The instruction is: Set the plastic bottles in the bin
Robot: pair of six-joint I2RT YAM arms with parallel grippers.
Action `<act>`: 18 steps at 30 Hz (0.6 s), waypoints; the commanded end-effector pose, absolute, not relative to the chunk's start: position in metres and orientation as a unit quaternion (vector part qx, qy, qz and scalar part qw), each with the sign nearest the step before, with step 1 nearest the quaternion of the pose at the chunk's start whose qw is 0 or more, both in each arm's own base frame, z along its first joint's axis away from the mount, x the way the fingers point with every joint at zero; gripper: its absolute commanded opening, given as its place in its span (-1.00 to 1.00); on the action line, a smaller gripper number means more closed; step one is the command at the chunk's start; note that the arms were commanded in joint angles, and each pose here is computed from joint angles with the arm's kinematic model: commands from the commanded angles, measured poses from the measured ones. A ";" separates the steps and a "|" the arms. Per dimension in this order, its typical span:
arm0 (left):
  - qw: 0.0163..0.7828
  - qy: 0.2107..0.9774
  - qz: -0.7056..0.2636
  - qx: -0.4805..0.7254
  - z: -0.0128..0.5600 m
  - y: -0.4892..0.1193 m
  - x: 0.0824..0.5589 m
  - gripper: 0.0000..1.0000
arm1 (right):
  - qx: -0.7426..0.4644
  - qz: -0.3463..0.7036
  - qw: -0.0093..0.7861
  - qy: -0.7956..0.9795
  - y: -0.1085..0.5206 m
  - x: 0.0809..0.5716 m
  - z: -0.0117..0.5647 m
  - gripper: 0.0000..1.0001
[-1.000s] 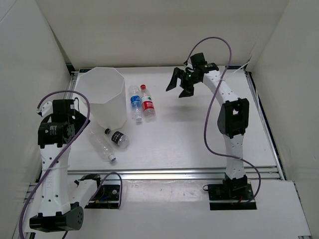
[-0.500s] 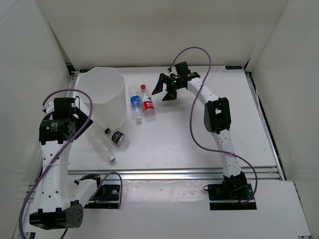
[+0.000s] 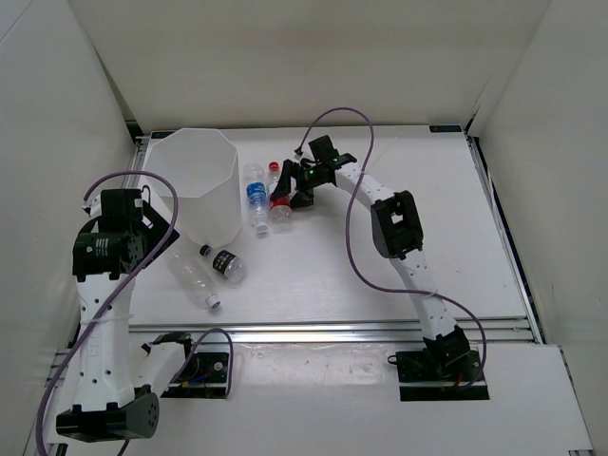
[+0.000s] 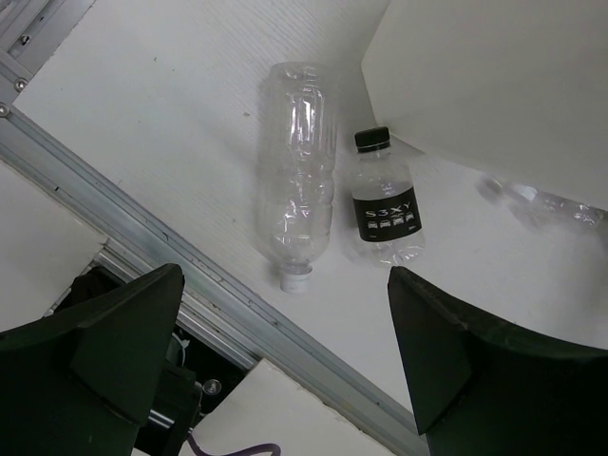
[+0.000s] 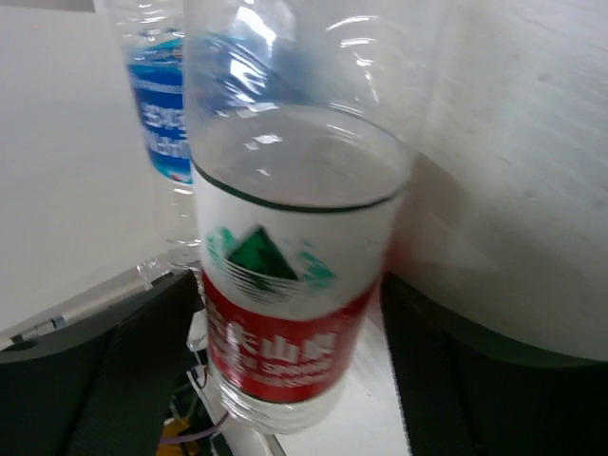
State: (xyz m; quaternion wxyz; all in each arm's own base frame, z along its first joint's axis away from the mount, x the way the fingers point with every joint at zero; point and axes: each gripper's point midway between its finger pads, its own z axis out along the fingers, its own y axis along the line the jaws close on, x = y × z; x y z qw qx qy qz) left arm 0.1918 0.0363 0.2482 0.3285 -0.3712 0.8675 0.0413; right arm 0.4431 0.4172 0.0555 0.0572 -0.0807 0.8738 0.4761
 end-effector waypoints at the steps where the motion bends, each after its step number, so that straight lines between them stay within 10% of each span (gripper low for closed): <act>1: 0.318 0.875 0.034 -0.362 0.251 0.031 0.171 1.00 | -0.068 0.465 0.050 0.881 0.410 0.442 0.046 0.58; 10: 0.322 0.863 0.035 -0.388 0.247 0.033 0.166 1.00 | -0.036 0.458 0.091 0.884 0.366 0.460 0.117 -0.25; 18: 0.321 0.849 0.069 -0.413 0.247 0.047 0.170 1.00 | -0.098 0.542 0.221 0.805 0.390 0.424 0.322 -0.38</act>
